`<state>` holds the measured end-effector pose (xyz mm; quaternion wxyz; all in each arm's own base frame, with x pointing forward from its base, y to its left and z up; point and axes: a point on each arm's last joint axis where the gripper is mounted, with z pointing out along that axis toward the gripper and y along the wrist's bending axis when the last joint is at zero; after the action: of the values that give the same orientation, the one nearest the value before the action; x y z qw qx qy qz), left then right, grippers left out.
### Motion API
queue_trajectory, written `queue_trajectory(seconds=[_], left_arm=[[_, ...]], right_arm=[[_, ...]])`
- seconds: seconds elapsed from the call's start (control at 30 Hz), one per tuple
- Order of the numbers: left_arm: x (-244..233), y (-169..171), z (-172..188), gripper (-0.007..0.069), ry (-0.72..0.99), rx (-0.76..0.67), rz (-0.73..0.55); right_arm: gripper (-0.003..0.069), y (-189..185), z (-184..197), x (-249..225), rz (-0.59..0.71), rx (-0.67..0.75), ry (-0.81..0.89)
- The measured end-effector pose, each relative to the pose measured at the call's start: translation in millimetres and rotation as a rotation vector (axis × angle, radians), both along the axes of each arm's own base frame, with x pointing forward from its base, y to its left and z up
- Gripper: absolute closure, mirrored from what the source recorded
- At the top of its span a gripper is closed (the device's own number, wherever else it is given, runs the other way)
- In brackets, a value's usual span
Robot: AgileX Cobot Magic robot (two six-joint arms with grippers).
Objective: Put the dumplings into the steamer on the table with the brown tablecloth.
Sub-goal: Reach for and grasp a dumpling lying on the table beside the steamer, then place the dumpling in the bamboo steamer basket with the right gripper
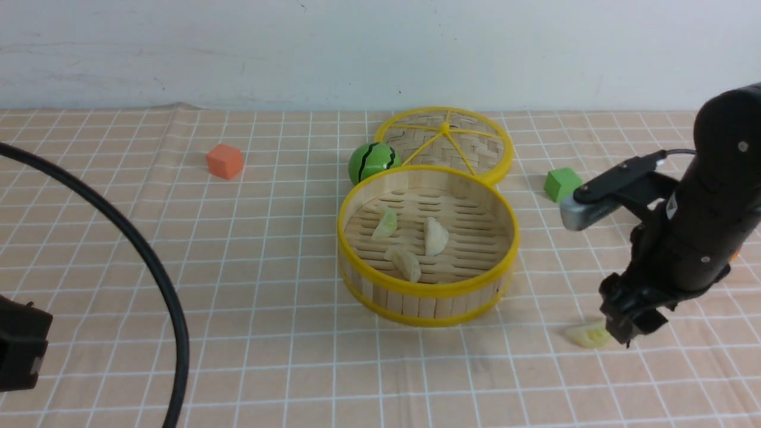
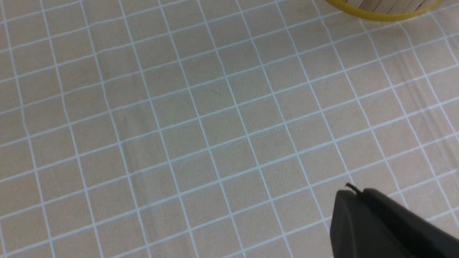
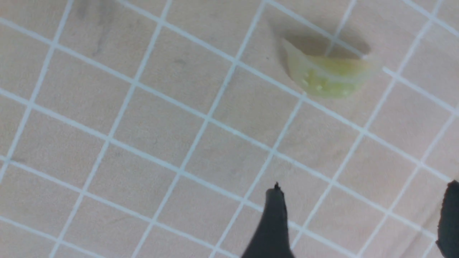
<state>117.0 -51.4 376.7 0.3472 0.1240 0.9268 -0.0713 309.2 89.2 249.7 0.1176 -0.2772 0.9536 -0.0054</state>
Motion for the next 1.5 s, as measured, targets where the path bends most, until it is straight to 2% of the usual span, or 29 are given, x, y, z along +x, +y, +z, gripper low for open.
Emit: queue_trajectory(seconds=[0.07, 0.1, 0.37, 0.57, 0.63, 0.67, 0.8, 0.83, 0.87, 1.0, 1.17, 1.23, 1.37, 1.47, 1.5], left_arm=[[0, 0, 0, 0.0624, 0.001, -0.002, -0.001], [0, 0, 0, 0.0622, 0.002, -0.003, -0.001], [0, -1, 0, 0.0617, 0.004, -0.007, -0.002], [0, -1, 0, 0.0610, 0.004, -0.007, -0.002], [0, -1, 0, 0.0609, 0.003, -0.006, -0.002], [0, 0, 0, 0.0608, 0.002, -0.004, -0.001], [0, 0, 0, 0.0608, -0.002, 0.000, 0.000], [0, 0, 0, 0.0608, -0.003, 0.000, 0.000], [0, 0, 0, 0.0607, -0.005, 0.000, 0.000], [1, 0, 1, 0.0604, -0.010, 0.001, 0.001], [1, 0, 1, 0.0598, -0.012, 0.002, 0.001], [1, 0, 1, 0.0593, -0.013, 0.002, 0.001], [1, 0, 1, 0.0589, -0.017, -0.002, 0.000], [1, 0, 1, 0.0589, -0.016, -0.004, -0.001], [1, 0, 1, 0.0589, -0.015, -0.004, -0.001]], right_arm=[[0.0093, 2, -5, 4, 0.055, -0.007, -0.014], [0.0093, 5, -16, 12, 0.143, -0.024, -0.037], [0.0093, 8, -59, 36, 0.323, -0.105, -0.051], [0.0104, 5, -86, 45, 0.398, -0.191, -0.021], [0.0122, 6, -87, 45, 0.402, -0.194, -0.019], [0.0162, 7, -87, 45, 0.402, -0.194, -0.017], [0.0349, 7, -87, 44, 0.396, -0.192, -0.013], [0.0375, 7, -87, 44, 0.396, -0.192, -0.011], [0.0459, 7, -86, 44, 0.393, -0.191, -0.008], [0.0452, 7, -75, 42, 0.377, -0.182, 0.008], [0.0452, 14, -30, 52, 0.324, -0.117, -0.040], [0.0452, 27, 8, 61, 0.231, 0.031, -0.097], [0.0452, 47, 42, 80, 0.075, 0.264, -0.181], [0.0452, 56, 43, 98, 0.006, 0.352, -0.217], [0.0452, 61, 32, 113, -0.041, 0.384, -0.231]])
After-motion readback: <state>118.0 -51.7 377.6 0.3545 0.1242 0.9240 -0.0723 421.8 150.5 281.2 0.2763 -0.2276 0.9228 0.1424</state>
